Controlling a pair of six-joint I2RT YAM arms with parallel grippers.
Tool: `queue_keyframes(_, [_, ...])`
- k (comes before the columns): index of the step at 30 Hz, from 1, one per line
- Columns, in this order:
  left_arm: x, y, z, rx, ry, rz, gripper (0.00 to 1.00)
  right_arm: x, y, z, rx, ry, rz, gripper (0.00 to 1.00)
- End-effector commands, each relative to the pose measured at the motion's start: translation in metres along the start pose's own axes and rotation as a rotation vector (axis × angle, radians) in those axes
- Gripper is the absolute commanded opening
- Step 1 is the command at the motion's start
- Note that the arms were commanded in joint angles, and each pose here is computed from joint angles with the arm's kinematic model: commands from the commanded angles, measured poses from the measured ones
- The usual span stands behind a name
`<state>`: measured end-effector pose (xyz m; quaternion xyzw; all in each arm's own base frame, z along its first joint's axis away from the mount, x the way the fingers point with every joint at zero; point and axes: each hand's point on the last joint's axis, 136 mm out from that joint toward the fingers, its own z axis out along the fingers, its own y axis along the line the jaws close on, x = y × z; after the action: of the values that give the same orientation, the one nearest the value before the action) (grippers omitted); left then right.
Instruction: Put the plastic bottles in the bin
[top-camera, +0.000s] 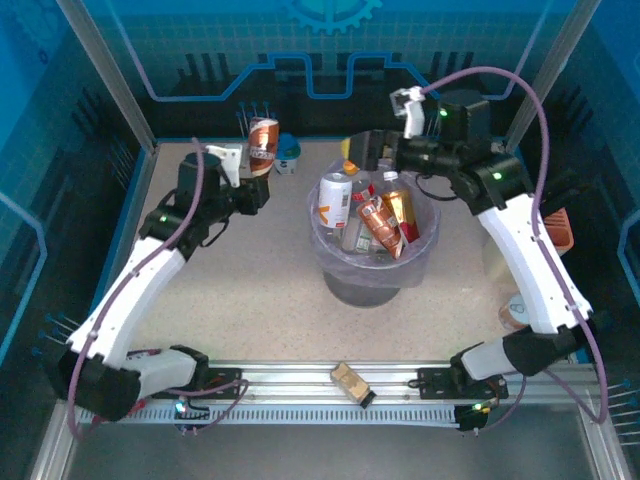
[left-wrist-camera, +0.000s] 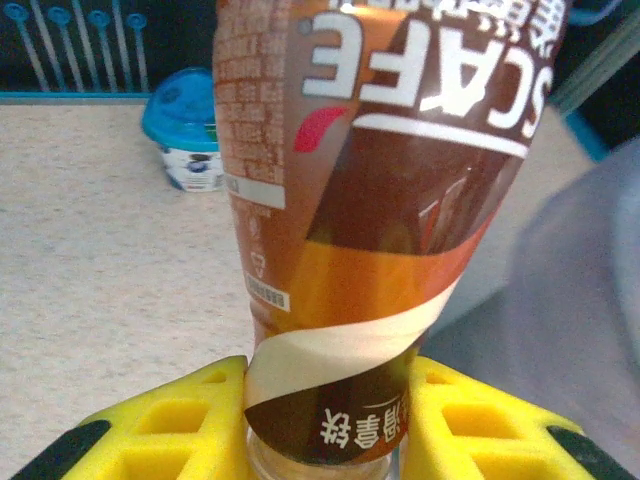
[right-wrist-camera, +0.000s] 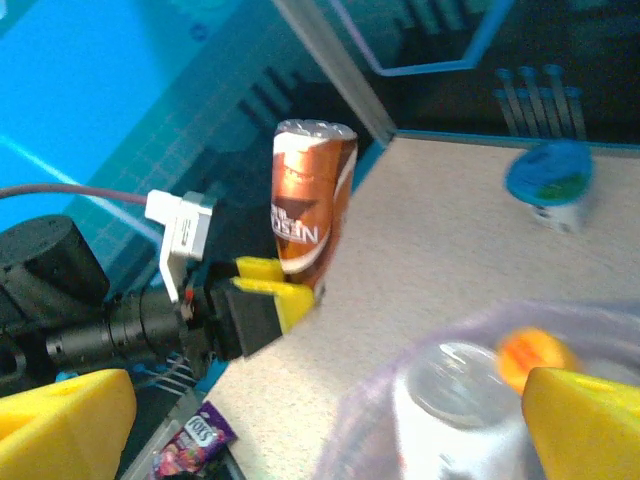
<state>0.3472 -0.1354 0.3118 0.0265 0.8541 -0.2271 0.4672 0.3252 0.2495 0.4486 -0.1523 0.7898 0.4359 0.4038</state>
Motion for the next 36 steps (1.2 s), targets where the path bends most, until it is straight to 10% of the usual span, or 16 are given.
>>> queue_keyframes(1, [-0.002, -0.049, -0.023, 0.238, -0.028, -0.108, 0.32, -0.013, 0.028, 0.024, -0.085, -0.019, -0.044, 1.00])
queue_keyframes(11, [0.017, -0.120, -0.033, 0.454, 0.073, -0.059, 0.30, 0.004, 0.042, 0.093, -0.183, 0.084, -0.035, 0.97])
queue_keyframes(26, [0.007, -0.125, -0.023, 0.464, 0.041, -0.057, 0.39, -0.004, 0.035, 0.075, -0.162, 0.025, -0.042, 0.48])
queue_keyframes(33, [-0.006, -0.121, -0.028, 0.446, -0.046, -0.056, 0.91, -0.024, 0.039, 0.062, -0.180, -0.037, -0.062, 0.41])
queue_keyframes(36, [-0.011, -0.119, -0.034, 0.440, -0.081, -0.054, 0.98, -0.044, 0.038, 0.046, -0.180, -0.081, -0.075, 0.40])
